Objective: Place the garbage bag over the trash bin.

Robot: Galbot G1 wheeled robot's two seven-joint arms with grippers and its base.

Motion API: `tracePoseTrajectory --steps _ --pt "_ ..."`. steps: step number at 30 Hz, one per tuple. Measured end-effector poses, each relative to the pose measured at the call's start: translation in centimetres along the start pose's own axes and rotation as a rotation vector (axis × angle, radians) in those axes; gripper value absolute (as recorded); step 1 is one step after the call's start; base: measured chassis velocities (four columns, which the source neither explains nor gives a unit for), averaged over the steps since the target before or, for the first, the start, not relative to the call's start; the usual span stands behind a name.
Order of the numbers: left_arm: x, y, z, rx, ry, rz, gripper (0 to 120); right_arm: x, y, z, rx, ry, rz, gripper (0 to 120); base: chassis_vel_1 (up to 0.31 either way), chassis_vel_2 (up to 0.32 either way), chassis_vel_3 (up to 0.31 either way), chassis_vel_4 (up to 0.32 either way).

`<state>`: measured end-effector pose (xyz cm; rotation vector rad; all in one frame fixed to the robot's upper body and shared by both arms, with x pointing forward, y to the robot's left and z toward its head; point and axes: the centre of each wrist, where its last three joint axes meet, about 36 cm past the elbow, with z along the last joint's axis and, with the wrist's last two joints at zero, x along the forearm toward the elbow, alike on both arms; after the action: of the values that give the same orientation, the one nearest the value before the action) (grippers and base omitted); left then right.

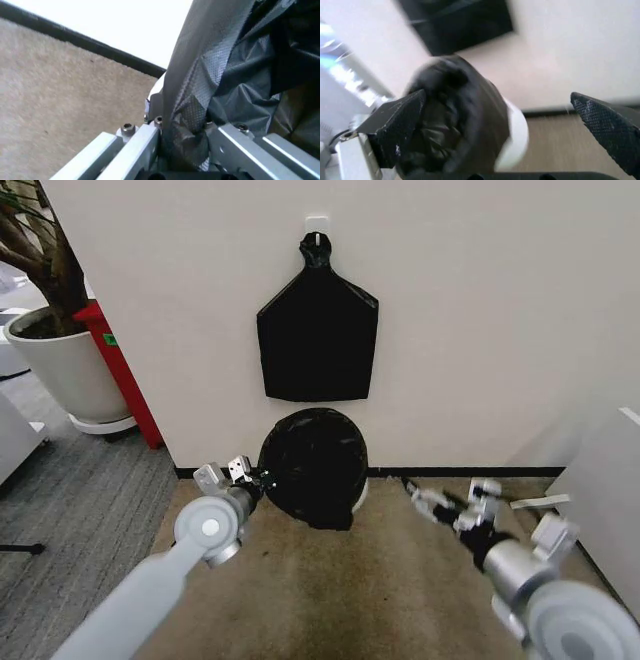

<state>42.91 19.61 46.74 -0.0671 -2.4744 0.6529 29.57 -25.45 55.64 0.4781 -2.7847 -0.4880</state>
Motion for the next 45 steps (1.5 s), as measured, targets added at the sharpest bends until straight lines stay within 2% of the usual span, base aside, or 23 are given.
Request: tracePoseTrajectory --steps 1,3,6,8,9,12,15,16,18,23,24,28,31,35,45 --pt "0.0 0.0 0.0 0.0 0.0 0.0 1 0.0 0.0 0.0 0.0 0.0 0.0 100 0.0 0.0 0.0 0.0" --pt "-0.1 -0.1 0.7 -0.048 -0.009 -0.002 1 -0.7 0.0 -0.7 0.102 0.007 -0.07 100 0.0 0.0 0.0 0.0" --pt "-0.1 -0.2 1.1 -0.083 -0.016 -0.004 1 -1.7 0.3 -1.3 0.183 0.03 -0.126 100 0.0 0.0 0.0 0.0" --pt "-0.2 -0.3 1.5 -0.102 -0.018 -0.003 1 -3.1 1.3 -1.6 0.226 0.05 -0.17 95 0.0 0.0 0.0 0.0" --pt "-0.2 -0.3 1.5 -0.102 -0.018 -0.003 1 -3.1 1.3 -1.6 0.226 0.05 -0.17 95 0.0 0.0 0.0 0.0" --pt "-0.1 -0.5 1.6 -0.11 -0.019 0.003 1 -5.3 3.8 -1.6 0.225 0.088 -0.195 81 0.0 0.0 0.0 0.0" --pt "0.2 -0.6 1.7 -0.112 -0.02 0.009 1 -6.6 5.7 -1.1 0.186 0.136 -0.191 71 0.0 0.0 0.0 0.0" --pt "0.2 -0.6 1.7 -0.112 -0.02 0.009 1 -6.6 5.7 -1.1 0.186 0.136 -0.191 71 0.0 0.0 0.0 0.0" --pt "0.4 -0.7 1.8 -0.117 -0.023 0.015 1 -7.8 7.1 -0.3 0.15 0.193 -0.175 60 0.0 0.0 0.0 0.0" --pt "0.7 -0.6 2.7 -0.163 -0.064 0.04 1 -10.4 9.8 0.4 0.043 0.301 -0.105 41 0.0 0.0 0.0 0.0" --pt "0.7 -0.6 2.7 -0.163 -0.064 0.04 1 -10.4 9.8 0.4 0.043 0.301 -0.105 41 0.0 0.0 0.0 0.0" --pt "1.1 -0.7 3.3 -0.199 -0.098 0.061 1 -12.8 10.5 1.1 -0.031 0.332 -0.032 22 0.0 0.0 0.0 0.0" --pt "1.4 -0.8 3.6 -0.22 -0.114 0.07 1 -13.7 10.5 1.6 -0.051 0.336 -0.008 16 0.0 0.0 0.0 0.0" --pt "1.9 -0.6 3.6 -0.241 -0.135 0.083 1 -16.0 10.7 2.5 -0.078 0.338 0.063 0 0.0 0.0 0.0 0.0" --pt "2.4 -0.6 4.0 -0.263 -0.167 0.1 1 -19.4 10.1 4.8 -0.017 0.355 0.185 0 0.0 0.0 0.0 0.0"
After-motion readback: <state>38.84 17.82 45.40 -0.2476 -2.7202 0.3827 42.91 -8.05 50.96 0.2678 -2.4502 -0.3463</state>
